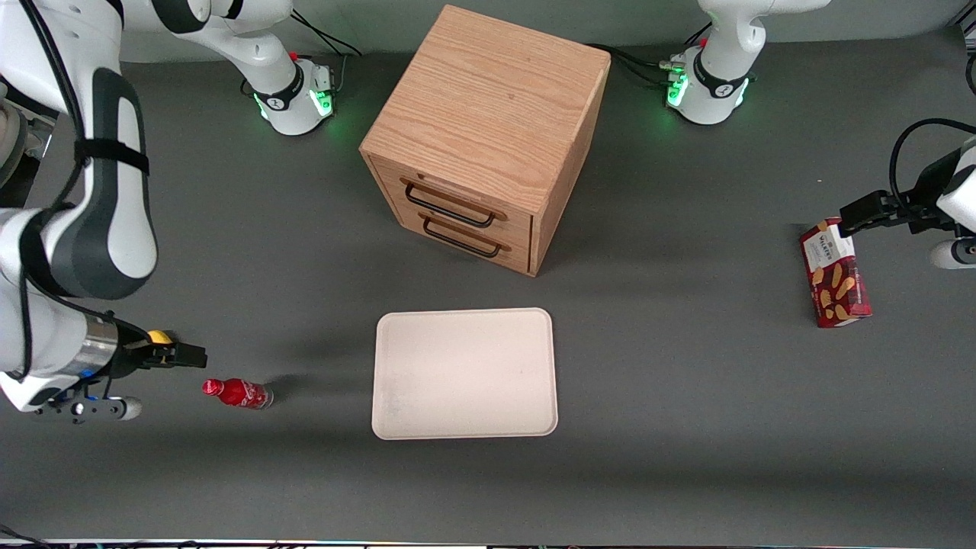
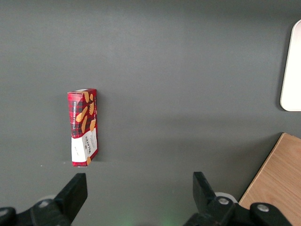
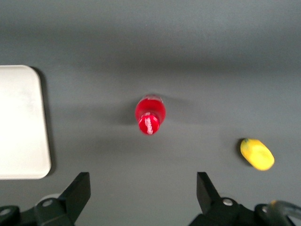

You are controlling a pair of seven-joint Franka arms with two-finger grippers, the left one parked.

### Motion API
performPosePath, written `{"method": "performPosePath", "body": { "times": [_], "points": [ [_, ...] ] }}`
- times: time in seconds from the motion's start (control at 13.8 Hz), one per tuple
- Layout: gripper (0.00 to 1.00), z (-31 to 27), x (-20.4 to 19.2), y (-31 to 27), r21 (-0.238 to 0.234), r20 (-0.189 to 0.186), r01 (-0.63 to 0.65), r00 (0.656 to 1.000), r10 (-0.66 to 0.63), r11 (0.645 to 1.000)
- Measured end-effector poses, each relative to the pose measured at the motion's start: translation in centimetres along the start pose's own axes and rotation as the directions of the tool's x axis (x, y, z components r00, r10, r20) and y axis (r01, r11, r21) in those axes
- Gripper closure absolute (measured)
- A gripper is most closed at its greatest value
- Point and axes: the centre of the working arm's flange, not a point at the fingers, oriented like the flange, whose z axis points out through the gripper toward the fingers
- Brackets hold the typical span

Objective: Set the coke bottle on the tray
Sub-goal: 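Move the open right gripper down over the red Coca-Cola bottle, then close the right gripper around the bottle's body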

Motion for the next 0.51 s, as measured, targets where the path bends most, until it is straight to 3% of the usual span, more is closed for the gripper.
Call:
{"method": "performPosePath", "body": {
  "times": [0.29,0.51],
  "points": [
    [0.0,6.3,1.0,0.8,-0.017,-0.058,-0.012,0.998,0.011,1.0],
    [0.0,9.8,0.8,1.0,-0.025,-0.065,-0.013,0.998,0.012,1.0]
  ]
}}
